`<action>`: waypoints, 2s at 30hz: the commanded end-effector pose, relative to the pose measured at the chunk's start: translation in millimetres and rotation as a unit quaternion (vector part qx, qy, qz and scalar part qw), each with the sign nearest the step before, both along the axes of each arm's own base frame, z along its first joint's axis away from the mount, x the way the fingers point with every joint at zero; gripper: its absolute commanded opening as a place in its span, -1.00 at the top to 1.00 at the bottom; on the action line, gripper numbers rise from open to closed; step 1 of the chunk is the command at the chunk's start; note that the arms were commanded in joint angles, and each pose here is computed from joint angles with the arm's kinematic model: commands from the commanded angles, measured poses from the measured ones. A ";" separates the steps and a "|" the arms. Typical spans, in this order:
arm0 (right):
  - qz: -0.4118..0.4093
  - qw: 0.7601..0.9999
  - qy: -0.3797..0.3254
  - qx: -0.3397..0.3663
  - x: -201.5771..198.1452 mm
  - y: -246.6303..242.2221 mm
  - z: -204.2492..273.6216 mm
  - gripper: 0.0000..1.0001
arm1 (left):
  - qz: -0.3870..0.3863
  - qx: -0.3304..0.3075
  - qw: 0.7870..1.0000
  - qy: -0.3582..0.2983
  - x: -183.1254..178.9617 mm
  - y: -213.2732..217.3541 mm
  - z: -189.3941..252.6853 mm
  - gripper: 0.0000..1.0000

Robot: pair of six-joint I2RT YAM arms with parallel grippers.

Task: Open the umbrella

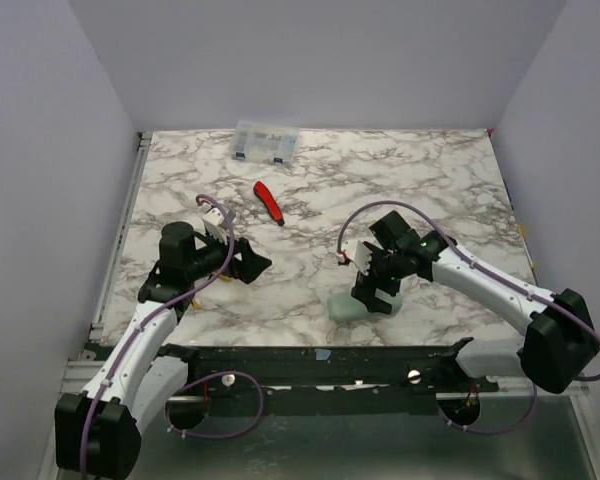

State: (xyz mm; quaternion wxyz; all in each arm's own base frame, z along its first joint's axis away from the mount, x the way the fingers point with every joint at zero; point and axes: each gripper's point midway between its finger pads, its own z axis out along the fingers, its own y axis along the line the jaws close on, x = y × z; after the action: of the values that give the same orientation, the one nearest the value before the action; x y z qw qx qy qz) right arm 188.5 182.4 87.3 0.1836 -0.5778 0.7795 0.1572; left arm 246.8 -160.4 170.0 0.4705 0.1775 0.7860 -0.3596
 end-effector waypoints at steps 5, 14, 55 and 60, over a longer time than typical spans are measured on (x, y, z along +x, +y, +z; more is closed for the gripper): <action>0.131 0.989 -0.063 0.000 11.1 6.7 -18.7 -1.00 | -0.138 0.047 0.986 -0.081 -25.7 -43.9 -0.4 -0.97; 0.206 0.974 -0.092 -0.035 -18.6 -30.1 -42.1 -0.91 | -0.210 0.104 0.952 -0.198 -57.6 -82.2 -15.0 -0.54; 0.241 0.953 -0.170 -0.066 -15.6 -54.2 -40.6 -0.22 | -0.396 0.133 0.872 -0.255 -96.7 -194.7 -117.1 0.34; 0.247 0.952 -0.170 -0.066 -16.2 -53.9 -42.6 -0.22 | -0.398 0.130 0.877 -0.234 -99.1 -195.2 -122.8 0.48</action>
State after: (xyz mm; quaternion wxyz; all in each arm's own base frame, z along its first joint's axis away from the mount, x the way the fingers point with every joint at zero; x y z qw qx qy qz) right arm 168.8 127.1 41.1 0.2237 -0.7756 0.5882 0.0495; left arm 153.9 -342.5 36.8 0.4273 0.6168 0.5732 -0.3293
